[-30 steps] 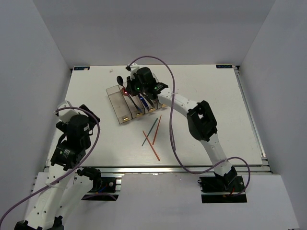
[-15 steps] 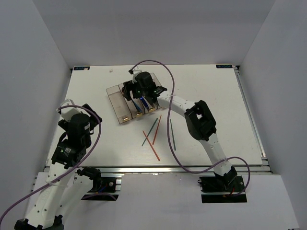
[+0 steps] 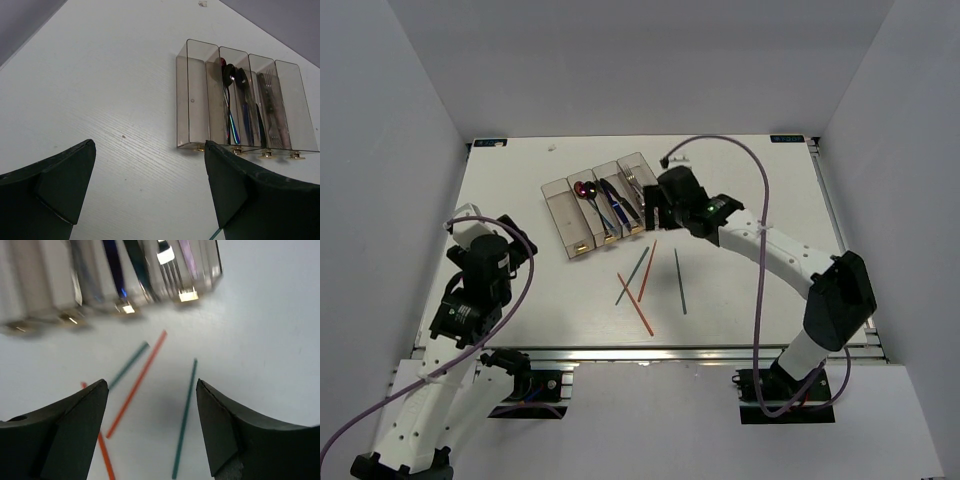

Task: Sort the eating utensils into containers

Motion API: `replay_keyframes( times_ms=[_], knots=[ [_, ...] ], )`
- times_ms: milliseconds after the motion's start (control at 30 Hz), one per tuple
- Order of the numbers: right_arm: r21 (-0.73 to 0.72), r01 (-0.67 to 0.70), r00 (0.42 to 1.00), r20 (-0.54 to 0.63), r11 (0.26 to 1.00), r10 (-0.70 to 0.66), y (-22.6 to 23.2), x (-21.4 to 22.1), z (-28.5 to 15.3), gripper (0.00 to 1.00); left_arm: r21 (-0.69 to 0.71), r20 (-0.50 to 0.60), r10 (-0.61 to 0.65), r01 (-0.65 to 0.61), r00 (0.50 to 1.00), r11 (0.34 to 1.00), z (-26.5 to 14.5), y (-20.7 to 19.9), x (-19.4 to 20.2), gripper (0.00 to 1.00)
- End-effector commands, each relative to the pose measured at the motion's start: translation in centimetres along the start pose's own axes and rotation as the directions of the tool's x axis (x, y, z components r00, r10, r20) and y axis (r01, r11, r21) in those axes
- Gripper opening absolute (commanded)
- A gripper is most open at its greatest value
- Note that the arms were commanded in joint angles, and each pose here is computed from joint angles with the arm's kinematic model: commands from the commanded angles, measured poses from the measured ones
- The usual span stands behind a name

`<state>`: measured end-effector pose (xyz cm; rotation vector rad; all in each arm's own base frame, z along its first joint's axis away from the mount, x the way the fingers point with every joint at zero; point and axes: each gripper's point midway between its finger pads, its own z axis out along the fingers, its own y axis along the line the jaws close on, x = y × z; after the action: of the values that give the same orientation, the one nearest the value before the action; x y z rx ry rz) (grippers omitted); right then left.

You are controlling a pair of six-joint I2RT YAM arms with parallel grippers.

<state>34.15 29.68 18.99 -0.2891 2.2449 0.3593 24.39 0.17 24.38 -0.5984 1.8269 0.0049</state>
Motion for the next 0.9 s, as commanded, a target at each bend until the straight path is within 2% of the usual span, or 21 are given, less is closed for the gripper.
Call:
replay_keyframes(
  times_ms=[0,67,100,200,300,400,567,667,767,833,867],
  knots=[
    [0.148,0.018,0.967,-0.252,0.989,0.02,-3.7,8.9,1.1,0.75,0.029,-0.019,0.021,-0.02,1.0,0.999,0.4,-0.7,0.5,0.98],
    [0.162,0.02,0.952,-0.305,0.987,0.031,-4.1,10.8,1.4,0.72,0.027,-0.028,0.025,-0.024,0.999,0.999,0.5,-0.7,0.7,0.98],
    [0.16,0.021,0.947,-0.32,0.987,0.032,-4.1,11.3,1.5,0.65,0.027,-0.028,0.025,-0.024,0.999,0.999,0.5,-0.7,0.7,0.98],
    [0.167,0.022,0.931,-0.364,0.986,0.041,-4.3,13.0,1.6,0.58,0.029,-0.028,0.026,-0.025,0.999,0.999,0.5,-0.8,0.7,0.98],
    [0.179,0.019,0.915,-0.4,0.984,0.055,-4.7,14.8,1.3,0.56,0.037,-0.03,0.027,-0.026,0.999,0.999,0.5,-0.9,0.7,0.98],
    [0.146,0.0,0.905,-0.421,0.989,0.062,-4.2,16.1,1.0,0.49,0.037,-0.035,0.033,-0.031,0.999,0.999,0.6,-0.9,0.9,0.98],
    [0.153,0.008,0.869,-0.489,0.988,0.069,-4.9,19.9,0.8,0.46,0.039,-0.038,0.034,-0.032,0.999,0.999,0.6,-1.0,0.9,0.98],
    [0.159,0.013,0.851,-0.52,0.987,0.072,-5.3,21.6,0.7,0.4,0.043,-0.038,0.034,-0.033,0.999,0.999,0.6,-1.0,0.9,0.98],
    [0.158,0.02,0.829,-0.555,0.987,0.072,-5.5,23.1,0.8,0.24,0.045,-0.041,0.035,-0.034,0.999,0.998,0.6,-1.1,1.0,0.98],
    [0.149,0.019,0.823,-0.564,0.989,0.069,-5.3,23.5,0.7,0.01,0.046,-0.042,0.035,-0.034,0.999,0.998,0.6,-1.1,1.0,0.98],
    [0.149,0.015,0.824,-0.562,0.989,0.072,-5.3,23.5,0.7,0.0,0.046,-0.041,0.037,-0.035,0.998,0.998,0.6,-1.1,1.0,0.98]
  ],
)
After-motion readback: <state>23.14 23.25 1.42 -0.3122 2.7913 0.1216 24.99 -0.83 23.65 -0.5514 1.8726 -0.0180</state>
